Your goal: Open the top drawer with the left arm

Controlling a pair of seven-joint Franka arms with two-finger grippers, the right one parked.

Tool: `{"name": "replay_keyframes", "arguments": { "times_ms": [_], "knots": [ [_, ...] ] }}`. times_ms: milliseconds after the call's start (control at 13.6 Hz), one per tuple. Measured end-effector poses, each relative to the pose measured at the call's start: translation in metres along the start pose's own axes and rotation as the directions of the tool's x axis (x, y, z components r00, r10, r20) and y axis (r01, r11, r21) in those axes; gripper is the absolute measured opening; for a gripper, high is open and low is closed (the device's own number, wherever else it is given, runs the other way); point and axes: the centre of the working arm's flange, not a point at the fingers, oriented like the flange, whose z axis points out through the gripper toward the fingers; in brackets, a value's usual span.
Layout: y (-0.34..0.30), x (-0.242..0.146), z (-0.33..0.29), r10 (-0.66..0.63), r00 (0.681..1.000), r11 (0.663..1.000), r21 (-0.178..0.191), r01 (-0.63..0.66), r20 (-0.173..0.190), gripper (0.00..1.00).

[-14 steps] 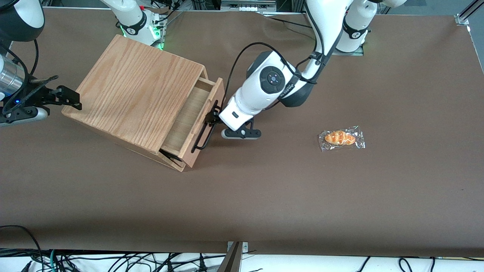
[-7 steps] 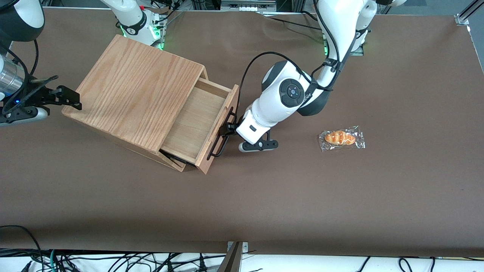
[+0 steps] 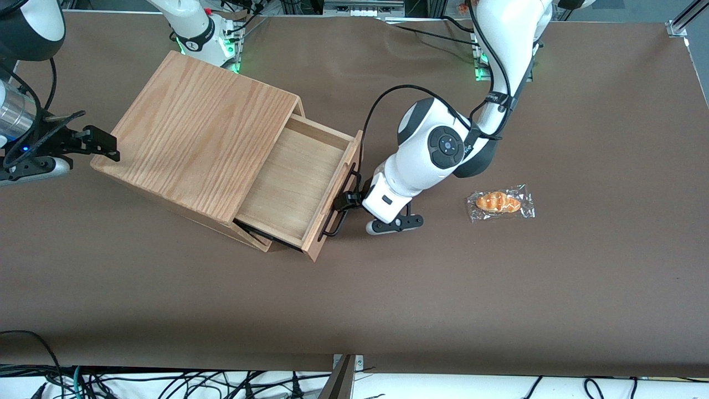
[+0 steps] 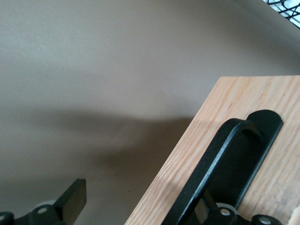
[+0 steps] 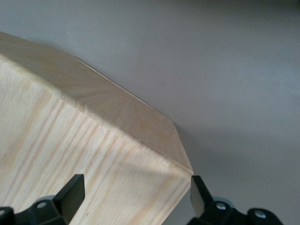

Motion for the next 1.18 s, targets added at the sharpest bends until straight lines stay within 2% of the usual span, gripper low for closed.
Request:
{"name": "replay_keyframes", "arguments": {
  "times_ms": [515,810,1178],
  "knots": [
    [-0.009,0.015,-0.016,-0.038,0.999,0.999,-0.001,0.038,-0.003,1.00],
    [-0.009,0.025,-0.050,-0.109,0.994,0.994,-0.015,0.109,-0.005,1.00],
    [-0.031,0.043,-0.117,-0.157,0.987,0.988,0.002,0.157,0.014,1.00]
  ]
}}
